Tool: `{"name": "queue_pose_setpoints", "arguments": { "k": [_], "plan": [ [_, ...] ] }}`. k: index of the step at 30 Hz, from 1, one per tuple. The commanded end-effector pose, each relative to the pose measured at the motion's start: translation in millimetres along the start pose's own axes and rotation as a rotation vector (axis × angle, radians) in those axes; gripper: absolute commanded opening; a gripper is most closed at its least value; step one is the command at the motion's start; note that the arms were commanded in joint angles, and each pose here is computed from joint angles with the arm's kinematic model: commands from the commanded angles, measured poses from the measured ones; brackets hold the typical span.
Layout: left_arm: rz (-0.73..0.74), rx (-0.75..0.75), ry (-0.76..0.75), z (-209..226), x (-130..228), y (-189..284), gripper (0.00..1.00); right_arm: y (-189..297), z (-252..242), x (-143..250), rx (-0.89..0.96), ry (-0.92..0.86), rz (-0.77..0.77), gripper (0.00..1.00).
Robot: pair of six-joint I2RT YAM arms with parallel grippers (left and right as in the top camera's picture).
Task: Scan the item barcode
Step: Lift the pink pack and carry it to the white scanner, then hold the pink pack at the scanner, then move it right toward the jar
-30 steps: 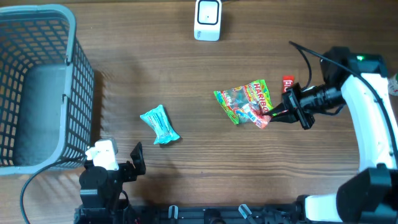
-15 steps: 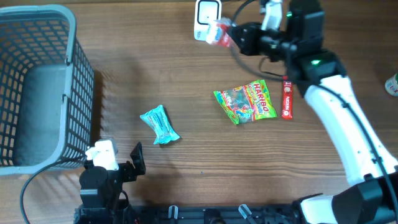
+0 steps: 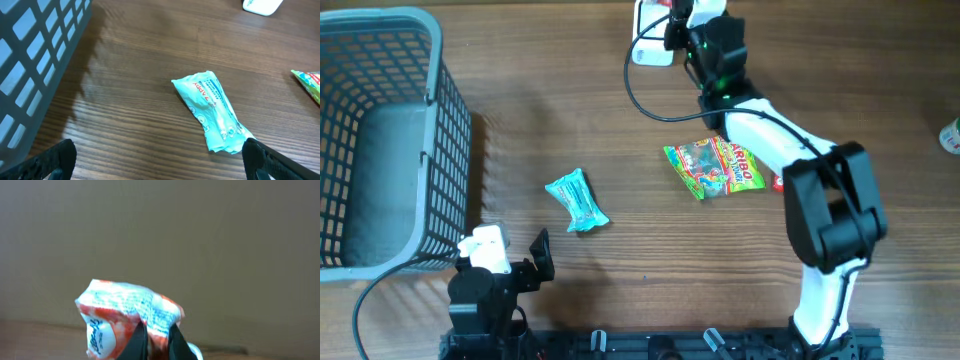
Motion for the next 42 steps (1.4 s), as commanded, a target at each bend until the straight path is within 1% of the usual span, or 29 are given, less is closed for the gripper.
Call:
{"name": "queue_pose_setpoints", "arguments": {
  "k": [1, 6, 10, 14, 17, 21, 29, 31, 34, 35, 37, 38, 40, 42],
  "plan": [
    [-0.005, -0.007, -0.026, 1.2, 0.2, -0.7, 1.0, -7.9, 2.7, 10.8, 0.0, -0.026, -0.049, 0.05],
    [-0.005, -0.007, -0.026, 1.2, 0.3, -0.7, 1.0, -25.6, 1.6, 49.4, 0.0, -0.038, -0.031, 0.05],
    [-0.005, -0.007, -0.026, 1.2, 0.2, -0.7, 1.0, -46.1, 3.2, 62.3, -0.002, -0.062, -0.034, 0.05],
    [-0.005, -0.007, -0.026, 1.2, 0.2, -0.7, 1.0, -60.8, 2.8, 80.6, 0.005, -0.056, 0.024, 0.05],
    [-0.005, -0.007, -0.026, 1.2, 0.2, -0.7, 1.0, -61.9, 1.1, 97.9, 0.012, -0.052, 0.065, 0.05],
    [-0.005, -0.007, -0.026, 1.2, 0.2, -0.7, 1.0, -60.5, -9.5, 121.0, 0.065, -0.035, 0.13, 0.05],
    [-0.005, -0.007, -0.026, 1.2, 0.3, -0.7, 1.0, -59.6, -11.7, 130.5, 0.07, -0.031, 0.161, 0.05],
    [-0.005, -0.007, -0.026, 1.1, 0.2, -0.7, 1.0, -60.6, -10.8, 123.1, 0.064, -0.007, 0.135, 0.05],
    [-0.005, -0.007, -0.026, 1.2, 0.2, -0.7, 1.0, -59.6, -3.1, 93.6, 0.023, -0.016, 0.116, 0.04],
    [-0.005, -0.007, -0.026, 1.1, 0.2, -0.7, 1.0, -55.1, -0.3, 57.0, -0.009, -0.019, 0.108, 0.04],
    [-0.005, -0.007, -0.026, 1.2, 0.2, -0.7, 1.0, -46.5, -9.2, 25.1, 0.016, -0.011, 0.128, 0.04],
    [-0.005, -0.007, -0.026, 1.2, 0.3, -0.7, 1.0, -35.4, -27.4, 2.1, 0.078, 0.004, 0.162, 0.04],
    [-0.005, -0.007, -0.026, 1.2, 0.2, -0.7, 1.0, -16.3, -63.9, -22.1, 0.213, 0.044, 0.209, 0.04],
    [-0.005, -0.007, -0.026, 1.2, 0.2, -0.7, 1.0, 16.8, -123.7, -35.4, 0.442, 0.12, 0.305, 0.04]
  ]
}}
Point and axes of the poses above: each gripper's point midway between its finger pads, its own y axis back along the fingers, its own z axis along the line the jaws close on, x = y × z, the point moved 1 cm from there along y, back along the fingers, and after that the axes turned 4 degrees about y, right-handed, at the moved point
